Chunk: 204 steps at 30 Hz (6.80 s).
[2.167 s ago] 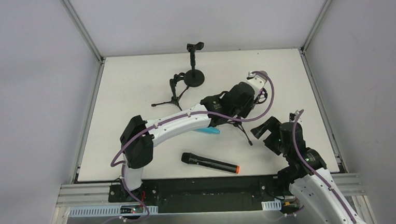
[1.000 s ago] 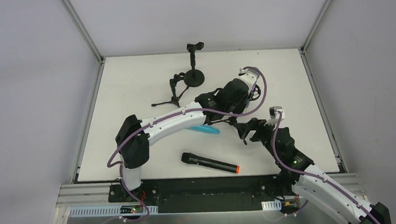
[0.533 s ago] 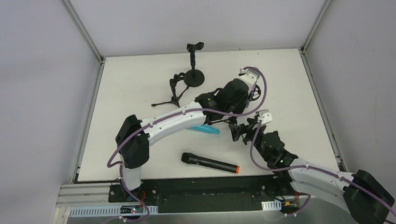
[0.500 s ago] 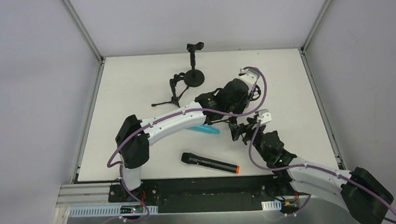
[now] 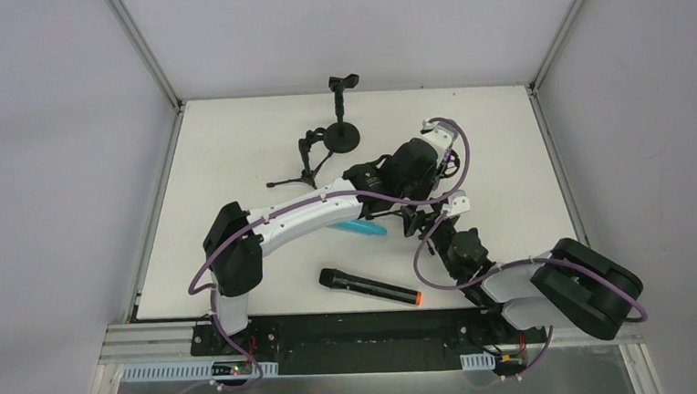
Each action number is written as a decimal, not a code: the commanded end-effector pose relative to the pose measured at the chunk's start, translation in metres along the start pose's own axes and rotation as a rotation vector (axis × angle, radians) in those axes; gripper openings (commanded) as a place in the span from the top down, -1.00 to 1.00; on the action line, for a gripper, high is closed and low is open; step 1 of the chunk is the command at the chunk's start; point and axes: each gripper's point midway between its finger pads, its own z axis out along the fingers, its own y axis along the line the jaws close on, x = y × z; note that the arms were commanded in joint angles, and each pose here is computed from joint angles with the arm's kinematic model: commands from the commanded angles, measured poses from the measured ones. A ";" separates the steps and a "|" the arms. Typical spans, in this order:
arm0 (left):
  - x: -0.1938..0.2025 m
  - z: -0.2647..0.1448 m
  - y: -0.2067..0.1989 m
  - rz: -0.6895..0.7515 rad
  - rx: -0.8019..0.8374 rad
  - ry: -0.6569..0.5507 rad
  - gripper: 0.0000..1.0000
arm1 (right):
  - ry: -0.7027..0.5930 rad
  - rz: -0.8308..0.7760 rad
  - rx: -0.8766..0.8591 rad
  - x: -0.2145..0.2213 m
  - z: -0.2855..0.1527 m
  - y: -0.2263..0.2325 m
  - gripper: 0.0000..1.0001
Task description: Attach the microphones to the stand
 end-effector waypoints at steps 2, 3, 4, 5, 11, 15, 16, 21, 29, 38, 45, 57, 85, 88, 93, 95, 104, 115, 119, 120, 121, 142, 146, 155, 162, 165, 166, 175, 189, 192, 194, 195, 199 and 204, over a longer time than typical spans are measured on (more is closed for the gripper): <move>-0.015 -0.018 0.002 -0.020 0.022 -0.023 1.00 | -0.135 0.063 0.021 -0.032 0.016 0.007 -0.50; -0.015 -0.018 0.002 -0.021 0.024 -0.023 1.00 | -0.133 0.062 0.028 -0.031 0.018 0.007 -0.48; -0.015 -0.018 0.001 -0.021 0.026 -0.023 1.00 | -0.131 0.060 0.033 -0.031 0.020 0.007 -0.44; -0.014 -0.018 0.001 -0.021 0.027 -0.022 1.00 | -0.131 0.059 0.036 -0.031 0.022 0.007 -0.42; -0.015 -0.017 0.000 -0.022 0.030 -0.022 1.00 | -0.122 0.046 0.054 -0.027 0.030 0.008 -0.25; -0.016 -0.018 0.000 -0.022 0.031 -0.025 1.00 | -0.102 0.039 0.056 -0.020 0.033 0.008 0.40; -0.016 -0.019 0.000 -0.023 0.030 -0.026 1.00 | -0.101 0.041 0.064 -0.020 0.033 0.007 0.62; -0.019 -0.021 0.000 -0.007 0.038 -0.033 1.00 | -0.095 0.042 0.085 -0.016 0.032 0.003 1.00; -0.031 -0.031 -0.004 0.039 0.059 -0.076 1.00 | -0.074 0.032 0.086 -0.009 0.033 0.003 1.00; -0.060 -0.058 -0.009 0.009 0.128 -0.199 1.00 | -0.041 0.010 0.087 0.004 0.033 0.001 1.00; -0.084 -0.085 -0.007 -0.037 0.159 -0.324 1.00 | -0.026 -0.014 0.060 0.008 0.032 0.005 1.00; -0.124 -0.118 -0.006 -0.071 0.192 -0.448 1.00 | -0.010 -0.038 0.074 0.015 0.031 0.002 1.00; -0.195 -0.185 0.001 0.065 0.181 -0.646 1.00 | 0.004 -0.055 0.051 0.019 0.027 0.005 1.00; -0.189 -0.174 0.002 0.086 0.135 -0.624 1.00 | -0.023 -0.038 0.045 0.009 0.025 0.007 0.76; -0.173 -0.150 0.002 0.103 0.093 -0.559 1.00 | -0.066 -0.011 0.021 -0.007 0.020 0.010 0.39; -0.169 -0.142 0.005 0.105 0.067 -0.540 1.00 | -0.079 0.004 0.014 -0.012 0.017 0.010 0.21; -0.157 -0.121 0.010 0.113 0.010 -0.482 1.00 | -0.013 0.026 -0.003 -0.019 0.002 0.011 -0.18; -0.139 -0.101 0.022 0.045 -0.029 -0.443 1.00 | -0.059 0.040 -0.052 -0.062 -0.029 0.008 -0.19; -0.135 -0.100 0.028 0.021 -0.040 -0.450 1.00 | -0.080 0.021 -0.143 -0.075 -0.031 0.025 -0.17; -0.134 -0.102 0.029 0.019 -0.043 -0.450 1.00 | -0.085 0.018 -0.164 -0.079 -0.030 0.030 -0.17; -0.132 -0.102 0.029 0.019 -0.045 -0.446 1.00 | -0.088 0.010 -0.184 -0.081 -0.028 0.034 -0.17; -0.135 -0.111 0.031 0.000 -0.003 -0.487 1.00 | -0.207 0.027 -0.135 -0.133 0.032 0.064 -0.06; -0.134 -0.110 0.028 -0.031 0.012 -0.484 1.00 | -0.230 0.029 -0.090 -0.136 0.040 0.059 0.02; -0.135 -0.113 0.030 -0.040 0.013 -0.491 1.00 | -0.259 0.020 -0.042 -0.137 0.048 0.054 0.86; -0.137 -0.116 0.035 -0.060 0.005 -0.507 0.83 | -0.258 -0.037 -0.019 -0.136 0.051 0.050 1.00; -0.138 -0.117 0.036 -0.069 0.011 -0.512 0.46 | -0.262 -0.076 -0.012 -0.136 0.052 0.049 1.00; -0.139 -0.117 0.036 -0.070 0.013 -0.515 0.38 | -0.262 -0.087 -0.010 -0.135 0.053 0.048 1.00; -0.143 -0.126 0.034 -0.054 0.038 -0.542 -0.27 | -0.271 -0.145 0.017 -0.129 0.058 0.044 1.00; -0.109 -0.142 0.048 0.004 0.021 -0.524 -0.95 | -0.266 -0.136 0.090 -0.124 0.069 0.017 1.00; -0.071 -0.133 0.046 0.035 0.044 -0.460 -0.88 | -0.246 -0.135 0.109 -0.121 0.072 0.009 1.00; -0.052 -0.130 0.045 0.036 0.063 -0.451 -0.87 | -0.239 -0.128 0.116 -0.121 0.073 0.005 1.00; -0.044 -0.129 0.044 0.036 0.071 -0.447 -0.87 | -0.235 -0.126 0.120 -0.121 0.074 0.002 1.00; -0.017 -0.125 0.043 0.046 0.094 -0.406 -0.91 | -0.237 -0.123 0.149 -0.125 0.078 -0.009 1.00; -0.002 -0.117 0.027 0.084 0.141 -0.348 -0.98 | -0.236 -0.137 0.188 -0.132 0.085 -0.025 1.00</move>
